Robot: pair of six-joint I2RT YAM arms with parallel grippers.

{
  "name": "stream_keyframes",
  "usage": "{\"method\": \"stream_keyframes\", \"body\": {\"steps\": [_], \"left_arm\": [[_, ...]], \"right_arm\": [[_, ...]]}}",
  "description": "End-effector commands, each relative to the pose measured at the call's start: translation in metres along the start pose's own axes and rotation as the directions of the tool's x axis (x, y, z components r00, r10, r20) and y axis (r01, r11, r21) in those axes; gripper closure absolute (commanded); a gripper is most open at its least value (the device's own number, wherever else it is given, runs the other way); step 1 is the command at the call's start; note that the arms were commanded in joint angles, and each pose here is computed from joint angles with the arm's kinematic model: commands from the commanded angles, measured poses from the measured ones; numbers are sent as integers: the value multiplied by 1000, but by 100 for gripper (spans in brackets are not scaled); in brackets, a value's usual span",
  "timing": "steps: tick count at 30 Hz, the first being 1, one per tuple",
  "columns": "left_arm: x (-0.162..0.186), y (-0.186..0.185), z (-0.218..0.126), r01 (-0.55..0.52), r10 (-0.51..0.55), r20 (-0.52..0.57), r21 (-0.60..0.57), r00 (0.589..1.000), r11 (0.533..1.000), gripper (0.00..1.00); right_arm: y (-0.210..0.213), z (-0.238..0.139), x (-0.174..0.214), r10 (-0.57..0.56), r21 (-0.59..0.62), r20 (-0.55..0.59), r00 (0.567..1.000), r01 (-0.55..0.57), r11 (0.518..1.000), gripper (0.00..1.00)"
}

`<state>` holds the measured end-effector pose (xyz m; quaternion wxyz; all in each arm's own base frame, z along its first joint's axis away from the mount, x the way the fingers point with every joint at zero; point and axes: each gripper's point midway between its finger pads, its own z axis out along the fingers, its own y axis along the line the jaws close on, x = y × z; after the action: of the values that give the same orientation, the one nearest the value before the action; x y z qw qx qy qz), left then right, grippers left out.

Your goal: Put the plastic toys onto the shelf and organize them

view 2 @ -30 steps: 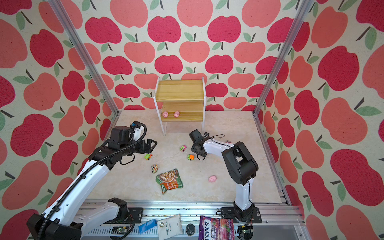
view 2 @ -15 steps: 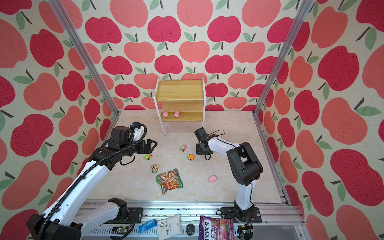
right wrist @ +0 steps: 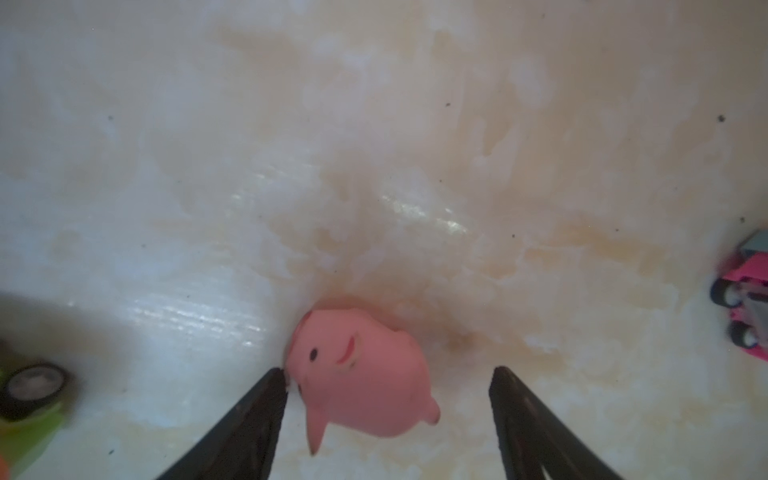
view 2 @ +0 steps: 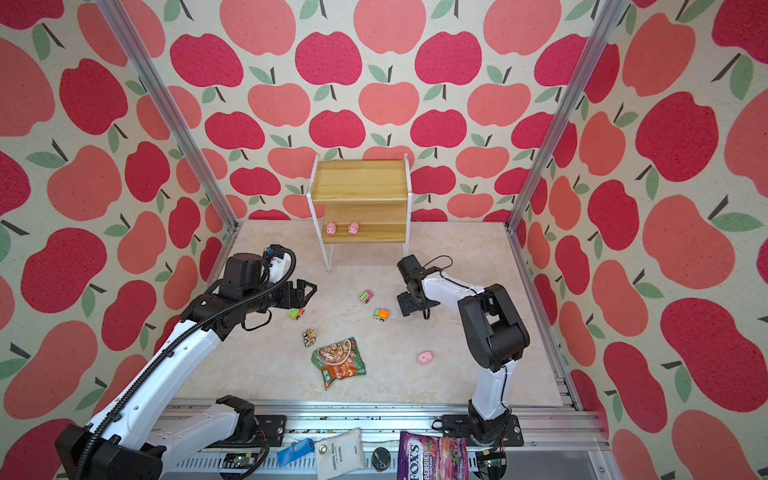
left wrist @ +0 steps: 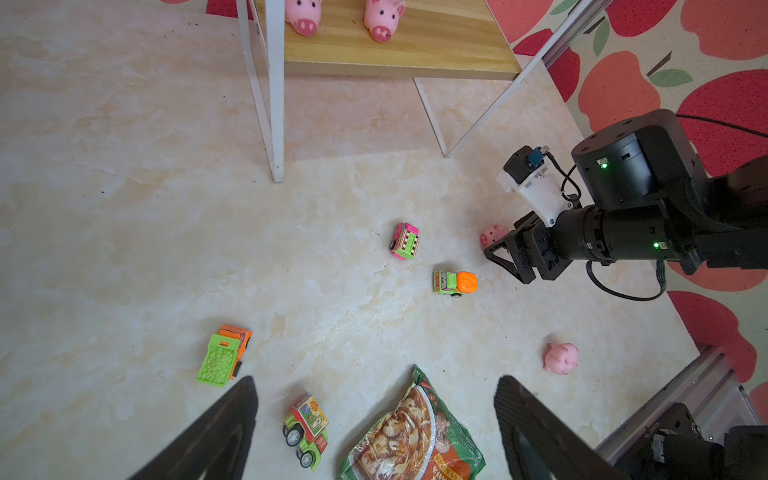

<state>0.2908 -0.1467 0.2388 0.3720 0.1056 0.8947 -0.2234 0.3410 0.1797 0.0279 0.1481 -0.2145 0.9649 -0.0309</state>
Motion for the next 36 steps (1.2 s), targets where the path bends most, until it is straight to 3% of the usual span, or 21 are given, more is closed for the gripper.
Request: {"method": "stream_keyframes", "body": {"steps": [1,20,36], "left_arm": [[2,-3,4,-17,17,-5,18,1000,1000,9],[2,-3,3,-25,26,-2,13,1000,1000,9],[4,-1,7,-28,28,-17,14,999,1000,8]], "right_arm": [[-4,-12,11,3,12,-13,1000,-3,1000,17],[-40,-6,30,111,108,-59,992,-104,989,17],[-62,7,-21,187,125,42,981,-191,974,17]]}}
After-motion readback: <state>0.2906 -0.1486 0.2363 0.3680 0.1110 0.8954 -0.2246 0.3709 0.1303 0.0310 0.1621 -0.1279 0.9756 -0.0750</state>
